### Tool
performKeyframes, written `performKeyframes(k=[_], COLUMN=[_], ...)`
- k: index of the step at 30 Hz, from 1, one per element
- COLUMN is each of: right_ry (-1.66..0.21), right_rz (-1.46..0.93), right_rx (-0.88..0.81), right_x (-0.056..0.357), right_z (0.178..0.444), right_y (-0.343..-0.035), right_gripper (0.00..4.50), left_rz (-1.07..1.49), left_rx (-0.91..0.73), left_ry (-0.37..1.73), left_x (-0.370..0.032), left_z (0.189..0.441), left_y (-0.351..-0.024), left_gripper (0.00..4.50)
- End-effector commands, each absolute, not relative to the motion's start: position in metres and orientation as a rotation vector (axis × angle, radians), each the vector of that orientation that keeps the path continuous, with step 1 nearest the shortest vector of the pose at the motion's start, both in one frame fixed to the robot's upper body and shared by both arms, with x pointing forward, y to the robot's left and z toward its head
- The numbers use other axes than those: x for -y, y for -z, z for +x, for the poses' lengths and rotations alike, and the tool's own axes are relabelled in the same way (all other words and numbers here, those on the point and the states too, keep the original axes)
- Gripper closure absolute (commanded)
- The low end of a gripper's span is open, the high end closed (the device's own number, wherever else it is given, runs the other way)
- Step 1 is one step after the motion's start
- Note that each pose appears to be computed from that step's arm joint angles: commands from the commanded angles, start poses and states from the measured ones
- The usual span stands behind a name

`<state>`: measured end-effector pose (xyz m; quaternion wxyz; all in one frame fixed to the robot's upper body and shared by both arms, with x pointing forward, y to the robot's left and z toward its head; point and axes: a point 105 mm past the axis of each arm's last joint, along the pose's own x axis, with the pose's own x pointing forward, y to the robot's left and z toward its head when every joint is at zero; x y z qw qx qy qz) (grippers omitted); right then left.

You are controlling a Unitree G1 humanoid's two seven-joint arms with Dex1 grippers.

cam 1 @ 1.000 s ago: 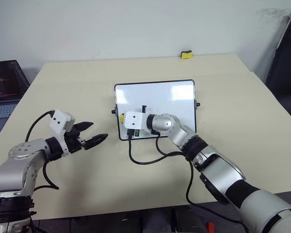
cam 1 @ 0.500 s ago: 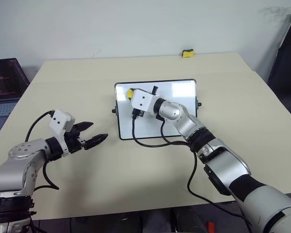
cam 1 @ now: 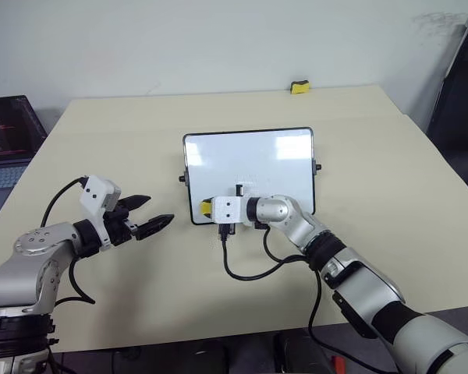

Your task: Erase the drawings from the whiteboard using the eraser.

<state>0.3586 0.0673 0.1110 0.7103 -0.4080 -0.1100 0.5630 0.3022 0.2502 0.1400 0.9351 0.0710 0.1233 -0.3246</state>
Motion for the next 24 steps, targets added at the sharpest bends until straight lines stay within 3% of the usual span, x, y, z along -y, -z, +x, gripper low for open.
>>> performKeyframes(k=[1,5,9,18,24], right_ry=[-1.217,-1.084,-0.949,-1.114,-1.080], right_rz=[-0.783,-0.751,-0.789,-0.837,-0.753], right_rx=[0.354,0.427,0.412,0.274,0.322], right_x=[-0.072,-0.066,-0.055,-0.055,-0.051], right_z=[0.358,0.374,0.394,0.375,0.374], right_y=[-0.151,-0.184,-0.186,-0.132,-0.153], right_gripper=[3.52,3.52,3.52,3.52,3.52], left_rz=[0.175,0.173,0.172,0.176,0.189], left_rx=[-0.209,-0.210,-0.209,-0.204,-0.180], left_ry=[0.672,0.676,0.681,0.689,0.743], left_x=[-0.249,-0.249,-0.247,-0.245,-0.235], left_z=[0.302,0.302,0.303,0.303,0.303], left_y=[-0.155,-0.155,-0.154,-0.154,-0.160], left_gripper=[0.00,0.00,0.00,0.00,0.00])
